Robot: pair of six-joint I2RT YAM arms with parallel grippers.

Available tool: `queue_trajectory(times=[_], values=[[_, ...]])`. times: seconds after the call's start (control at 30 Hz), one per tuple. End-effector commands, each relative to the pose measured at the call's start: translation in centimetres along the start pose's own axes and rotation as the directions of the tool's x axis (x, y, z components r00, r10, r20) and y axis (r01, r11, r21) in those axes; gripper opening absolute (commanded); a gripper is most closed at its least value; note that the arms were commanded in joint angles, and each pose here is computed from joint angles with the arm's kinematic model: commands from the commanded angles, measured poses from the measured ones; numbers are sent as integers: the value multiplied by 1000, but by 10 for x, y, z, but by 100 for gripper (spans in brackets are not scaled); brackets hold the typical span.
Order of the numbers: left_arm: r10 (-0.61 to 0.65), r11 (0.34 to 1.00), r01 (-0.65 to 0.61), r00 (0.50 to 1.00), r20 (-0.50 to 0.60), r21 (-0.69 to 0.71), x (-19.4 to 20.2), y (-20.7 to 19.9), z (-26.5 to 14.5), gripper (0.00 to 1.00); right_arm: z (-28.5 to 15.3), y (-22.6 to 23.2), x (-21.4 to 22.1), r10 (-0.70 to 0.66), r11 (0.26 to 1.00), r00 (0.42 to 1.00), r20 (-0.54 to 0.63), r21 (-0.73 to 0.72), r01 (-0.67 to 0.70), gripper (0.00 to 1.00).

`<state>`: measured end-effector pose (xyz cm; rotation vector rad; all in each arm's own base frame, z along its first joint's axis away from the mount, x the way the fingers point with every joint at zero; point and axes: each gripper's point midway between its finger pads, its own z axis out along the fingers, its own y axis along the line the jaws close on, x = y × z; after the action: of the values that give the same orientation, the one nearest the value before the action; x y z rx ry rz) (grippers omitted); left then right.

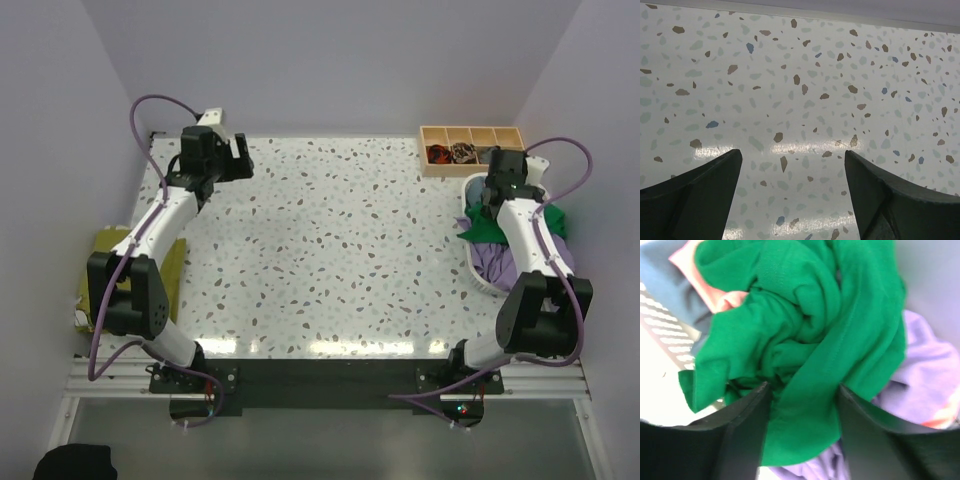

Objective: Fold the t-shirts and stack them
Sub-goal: Grab crumpled tshirt from bin with the right arm

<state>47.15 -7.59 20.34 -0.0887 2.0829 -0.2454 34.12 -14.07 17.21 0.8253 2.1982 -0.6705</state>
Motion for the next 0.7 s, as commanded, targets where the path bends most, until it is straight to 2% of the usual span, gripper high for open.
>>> queue_trajectory(times=[0.0,0.03,0.07,0.13,0.3,0.33,0.4,0.5,0.57,0.63,0.67], values=[[-7,999,6,999,34,32,-7,-4,5,86,3,15,-14,80,994,996,36,-79,-77,45],[-7,999,6,1000,29,33,-6,-4,6,86,3,15,-14,85,993,996,33,-84,-82,37],[-6,999,5,1000,27,34,-5,-5,7,84,4,15,-15,90,992,996,30,-88,-87,15],[-10,999,9,1000,23,36,-4,-5,8,80,-2,19,-17,100,987,994,38,-131,-95,0],[-16,999,15,1000,20,40,-3,-6,11,71,-39,41,-43,145,925,981,130,-369,-88,0],[-16,999,15,1000,19,43,-3,-7,12,70,-62,49,-51,161,878,976,148,-473,-73,0],[-19,999,18,1000,17,48,-3,-7,12,66,-94,58,-71,183,809,963,200,-587,-32,0],[-25,998,23,999,20,52,-4,-8,12,60,-156,72,-99,203,650,947,249,-758,60,0],[-28,998,27,999,20,58,-5,-9,12,55,-201,87,-109,182,504,946,267,-852,143,0],[-37,997,35,999,23,67,-6,-11,12,53,-232,97,-111,157,390,945,287,-897,208,0],[-38,997,36,999,21,75,-5,-13,12,51,-261,106,-111,153,293,941,303,-923,250,0]])
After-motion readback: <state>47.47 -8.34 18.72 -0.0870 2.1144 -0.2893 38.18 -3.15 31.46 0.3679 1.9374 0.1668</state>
